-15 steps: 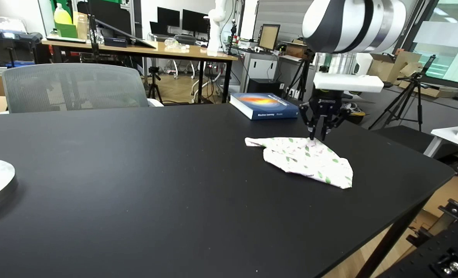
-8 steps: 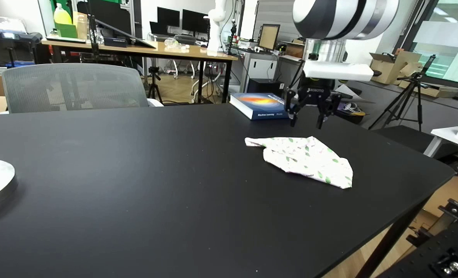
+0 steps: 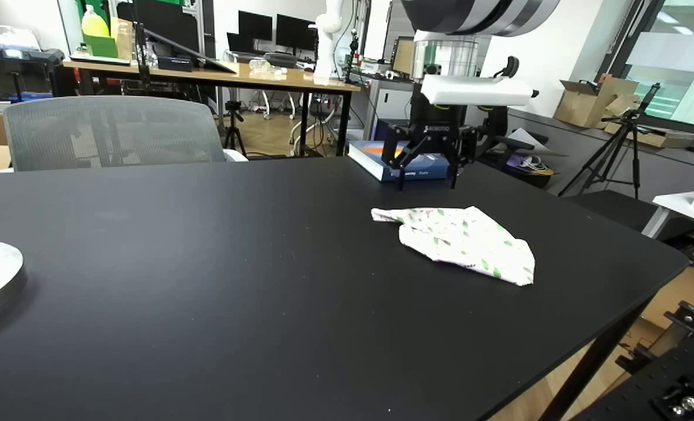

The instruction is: Spread the cloth

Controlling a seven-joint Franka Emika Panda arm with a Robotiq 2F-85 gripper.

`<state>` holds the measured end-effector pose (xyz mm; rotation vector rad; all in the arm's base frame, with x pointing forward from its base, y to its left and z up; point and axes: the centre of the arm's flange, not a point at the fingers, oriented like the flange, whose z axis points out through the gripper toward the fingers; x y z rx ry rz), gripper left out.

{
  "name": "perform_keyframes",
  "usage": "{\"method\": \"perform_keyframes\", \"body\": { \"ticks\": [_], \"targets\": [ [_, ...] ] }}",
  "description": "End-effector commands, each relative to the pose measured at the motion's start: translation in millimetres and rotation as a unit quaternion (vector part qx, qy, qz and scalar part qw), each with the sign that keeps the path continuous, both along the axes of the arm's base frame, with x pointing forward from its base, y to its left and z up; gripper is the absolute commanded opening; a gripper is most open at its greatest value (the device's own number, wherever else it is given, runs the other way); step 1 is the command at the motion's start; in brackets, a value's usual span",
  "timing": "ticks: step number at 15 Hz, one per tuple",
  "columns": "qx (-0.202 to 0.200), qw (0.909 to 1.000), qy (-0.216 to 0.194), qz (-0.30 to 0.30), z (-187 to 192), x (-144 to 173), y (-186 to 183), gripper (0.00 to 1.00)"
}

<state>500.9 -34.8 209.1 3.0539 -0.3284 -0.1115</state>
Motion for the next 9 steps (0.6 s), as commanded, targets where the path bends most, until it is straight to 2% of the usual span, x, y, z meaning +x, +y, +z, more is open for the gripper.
{"method": "perform_keyframes", "body": {
  "ticks": [1, 9],
  "targets": [
    [-0.001, 0.9991, 0.024, 0.035, -12.5, -9.6, 18.3, 0.99],
    [0.006, 0.9952, 0.074, 0.064, -60.4, -30.0, 21.2, 1.00]
  ]
}}
